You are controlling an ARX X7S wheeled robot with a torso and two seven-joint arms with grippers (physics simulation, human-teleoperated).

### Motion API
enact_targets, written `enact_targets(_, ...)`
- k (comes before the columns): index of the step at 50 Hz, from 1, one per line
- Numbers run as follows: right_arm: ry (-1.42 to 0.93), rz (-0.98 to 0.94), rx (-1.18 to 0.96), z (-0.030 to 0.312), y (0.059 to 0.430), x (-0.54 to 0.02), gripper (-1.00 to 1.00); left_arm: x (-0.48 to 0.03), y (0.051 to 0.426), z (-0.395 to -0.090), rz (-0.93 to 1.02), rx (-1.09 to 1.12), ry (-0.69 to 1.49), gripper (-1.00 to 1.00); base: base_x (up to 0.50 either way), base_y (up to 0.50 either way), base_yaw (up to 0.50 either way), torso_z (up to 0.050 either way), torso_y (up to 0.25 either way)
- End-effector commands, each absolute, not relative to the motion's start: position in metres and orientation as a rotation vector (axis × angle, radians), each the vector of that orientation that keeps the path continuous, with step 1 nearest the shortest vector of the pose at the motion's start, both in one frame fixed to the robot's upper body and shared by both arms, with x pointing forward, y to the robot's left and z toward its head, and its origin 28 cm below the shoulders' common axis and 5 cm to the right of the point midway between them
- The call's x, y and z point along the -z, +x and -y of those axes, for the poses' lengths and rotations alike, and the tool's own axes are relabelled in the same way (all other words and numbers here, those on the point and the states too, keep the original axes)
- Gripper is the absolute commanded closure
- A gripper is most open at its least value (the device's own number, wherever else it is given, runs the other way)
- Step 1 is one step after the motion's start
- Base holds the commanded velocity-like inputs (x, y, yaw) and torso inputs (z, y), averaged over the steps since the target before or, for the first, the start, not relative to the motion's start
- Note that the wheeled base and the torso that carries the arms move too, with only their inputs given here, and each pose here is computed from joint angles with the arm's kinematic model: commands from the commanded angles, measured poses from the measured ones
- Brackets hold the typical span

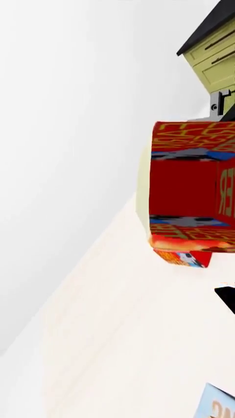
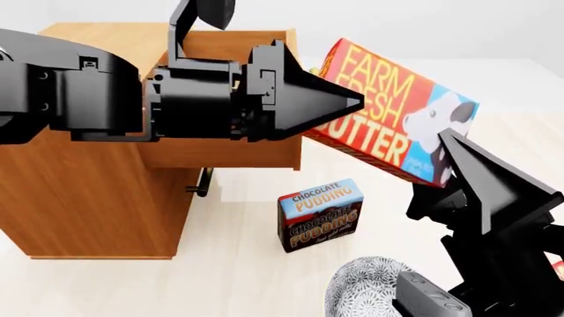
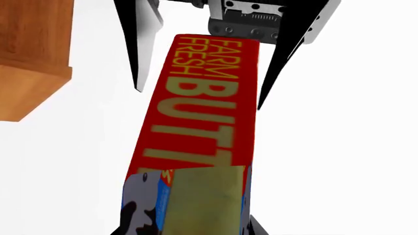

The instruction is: Put the butter at the front in the top drawer of the cabinet and close it.

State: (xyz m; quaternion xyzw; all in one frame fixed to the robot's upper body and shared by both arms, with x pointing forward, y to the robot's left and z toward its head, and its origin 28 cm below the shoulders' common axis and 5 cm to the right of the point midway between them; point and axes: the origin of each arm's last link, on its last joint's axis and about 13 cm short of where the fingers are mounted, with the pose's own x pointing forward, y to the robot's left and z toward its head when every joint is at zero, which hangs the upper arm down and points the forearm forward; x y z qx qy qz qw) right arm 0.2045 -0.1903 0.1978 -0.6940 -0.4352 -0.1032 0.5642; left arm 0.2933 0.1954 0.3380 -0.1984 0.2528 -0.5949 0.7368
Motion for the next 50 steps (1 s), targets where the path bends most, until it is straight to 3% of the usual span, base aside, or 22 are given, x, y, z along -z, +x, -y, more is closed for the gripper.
enact_targets(1,-1.606,1.053,0.286,0.1922,0.2036,-0.2005,1.00,-0.3363,0.2961,-0.1919,-0.562,1.312,-0.434,-1.00,0.00,0.00,0.00,0.000,0.000)
enact_targets(24,-1.601,1.053,0.279,0.1914,0.2049,-0.1978,1.00,-0.3341,0.3047,-0.1869,-0.567,1.295,-0.427,-1.00,0.00,0.00,0.00,0.000,0.001)
enact_targets(25,-1.601,1.053,0.280,0.1915,0.2048,-0.1978,1.00,-0.3338,0.3049,-0.1867,-0.568,1.293,-0.426,1.00,0.00,0.00,0.00,0.000,0.000)
enact_targets(50,-1.595,1.049,0.272,0.1903,0.2080,-0.1957,1.00,-0.3347,0.3032,-0.1909,-0.507,1.249,-0.400,1.00,0.00,0.00,0.00,0.000,0.001)
